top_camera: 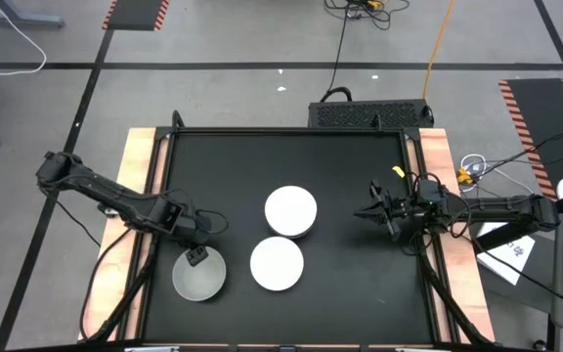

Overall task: Nest bowls inside each other
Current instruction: Stack the gray bowl on the white bowl

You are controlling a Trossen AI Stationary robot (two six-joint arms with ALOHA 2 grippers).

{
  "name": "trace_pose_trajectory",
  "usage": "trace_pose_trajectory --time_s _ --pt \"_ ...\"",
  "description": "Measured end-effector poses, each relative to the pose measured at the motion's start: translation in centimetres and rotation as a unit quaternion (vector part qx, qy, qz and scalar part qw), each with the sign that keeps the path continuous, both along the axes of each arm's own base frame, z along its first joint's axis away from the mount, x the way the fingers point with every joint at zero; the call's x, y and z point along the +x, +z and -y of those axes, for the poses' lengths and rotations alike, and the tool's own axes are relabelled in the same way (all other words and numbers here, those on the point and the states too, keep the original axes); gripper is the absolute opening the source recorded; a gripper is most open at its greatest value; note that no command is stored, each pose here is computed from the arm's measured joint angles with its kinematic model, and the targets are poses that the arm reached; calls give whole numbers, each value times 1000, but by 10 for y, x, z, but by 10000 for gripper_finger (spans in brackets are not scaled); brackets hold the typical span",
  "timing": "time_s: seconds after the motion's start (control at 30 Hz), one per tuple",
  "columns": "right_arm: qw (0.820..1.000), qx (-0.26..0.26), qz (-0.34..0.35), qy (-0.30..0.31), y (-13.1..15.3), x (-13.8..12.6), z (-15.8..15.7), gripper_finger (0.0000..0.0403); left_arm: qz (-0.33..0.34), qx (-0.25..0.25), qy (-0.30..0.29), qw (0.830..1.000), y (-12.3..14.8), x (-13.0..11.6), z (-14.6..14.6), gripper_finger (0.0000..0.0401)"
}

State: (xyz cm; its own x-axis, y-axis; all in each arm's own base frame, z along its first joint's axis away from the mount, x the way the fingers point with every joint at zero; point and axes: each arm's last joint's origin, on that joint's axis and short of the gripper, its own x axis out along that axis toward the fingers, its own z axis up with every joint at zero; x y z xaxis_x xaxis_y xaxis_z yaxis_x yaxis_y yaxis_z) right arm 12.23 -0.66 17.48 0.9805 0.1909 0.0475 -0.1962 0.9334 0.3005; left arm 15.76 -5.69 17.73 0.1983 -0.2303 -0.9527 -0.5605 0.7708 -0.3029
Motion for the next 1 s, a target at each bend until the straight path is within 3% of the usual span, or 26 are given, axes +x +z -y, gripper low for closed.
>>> trace_pose_trajectory --time_s 0.17,0.63,0.8,1.0 --pt "1000 0 0 0 0 0 0 0 -11 4 -2 1000 -3 1 0 215" --pt "1000 0 0 0 0 0 0 0 -13 7 -25 1000 -5 1 1 11" --pt "1000 0 0 0 0 0 0 0 -6 14 -39 999 -5 2 1 8" --pt "1000 0 0 0 0 0 0 0 33 61 -41 997 1 0 -3 6"
